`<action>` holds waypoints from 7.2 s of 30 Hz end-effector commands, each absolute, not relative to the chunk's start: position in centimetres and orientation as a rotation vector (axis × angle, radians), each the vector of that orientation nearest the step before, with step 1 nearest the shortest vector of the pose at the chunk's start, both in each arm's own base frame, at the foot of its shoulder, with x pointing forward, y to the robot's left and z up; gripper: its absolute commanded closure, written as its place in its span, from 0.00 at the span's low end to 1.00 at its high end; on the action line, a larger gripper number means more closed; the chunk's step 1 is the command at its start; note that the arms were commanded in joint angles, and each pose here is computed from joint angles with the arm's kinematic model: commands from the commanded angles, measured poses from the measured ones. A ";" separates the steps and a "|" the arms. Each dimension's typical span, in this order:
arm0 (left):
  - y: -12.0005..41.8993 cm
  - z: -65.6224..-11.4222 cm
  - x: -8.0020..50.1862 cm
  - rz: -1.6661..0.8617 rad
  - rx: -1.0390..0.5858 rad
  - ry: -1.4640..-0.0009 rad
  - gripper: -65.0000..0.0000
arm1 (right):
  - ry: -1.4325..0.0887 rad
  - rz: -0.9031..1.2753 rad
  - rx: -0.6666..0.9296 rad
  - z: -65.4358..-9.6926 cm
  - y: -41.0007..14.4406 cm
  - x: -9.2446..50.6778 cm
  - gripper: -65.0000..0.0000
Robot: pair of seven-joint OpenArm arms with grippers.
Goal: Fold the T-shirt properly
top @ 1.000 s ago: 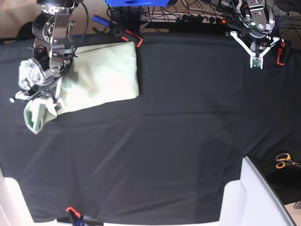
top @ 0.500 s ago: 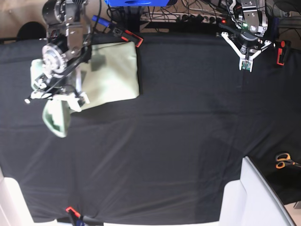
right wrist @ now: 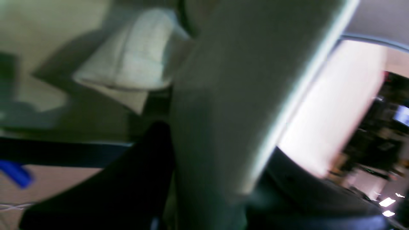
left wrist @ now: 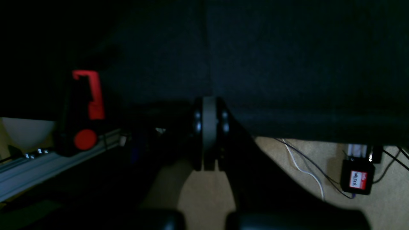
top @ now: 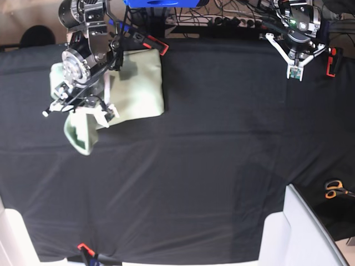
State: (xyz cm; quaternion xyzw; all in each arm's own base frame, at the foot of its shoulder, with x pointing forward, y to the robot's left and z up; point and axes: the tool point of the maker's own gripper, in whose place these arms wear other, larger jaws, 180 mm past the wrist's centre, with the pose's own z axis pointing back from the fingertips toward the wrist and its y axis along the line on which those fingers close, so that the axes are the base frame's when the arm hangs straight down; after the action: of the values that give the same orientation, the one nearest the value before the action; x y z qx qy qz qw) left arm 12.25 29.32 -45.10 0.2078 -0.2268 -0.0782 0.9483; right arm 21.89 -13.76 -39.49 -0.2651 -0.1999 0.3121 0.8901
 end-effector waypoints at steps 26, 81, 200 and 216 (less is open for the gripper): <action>29.9 -45.0 12.0 -0.165 0.441 -0.459 1.00 | -0.507 0.483 -0.226 -40.6 -8.9 21.4 1.00; 30.0 -46.3 11.1 -0.159 0.429 -0.420 1.00 | -0.562 0.372 0.316 -38.5 0.4 19.1 0.27; -1.7 -46.2 27.2 -0.404 -0.827 -0.282 1.00 | -0.576 0.102 0.053 -42.4 -14.5 17.5 1.00; 3.7 -47.4 30.9 -0.641 -0.429 -0.234 1.00 | -0.580 0.102 0.053 -42.3 -14.5 17.7 1.00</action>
State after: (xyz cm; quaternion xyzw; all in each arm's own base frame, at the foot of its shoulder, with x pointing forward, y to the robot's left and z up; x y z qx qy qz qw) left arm 28.93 3.19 -48.51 -0.2242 -0.0923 -0.3090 0.9196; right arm 17.03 -14.52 -43.04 0.0256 -0.2685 0.0515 0.9616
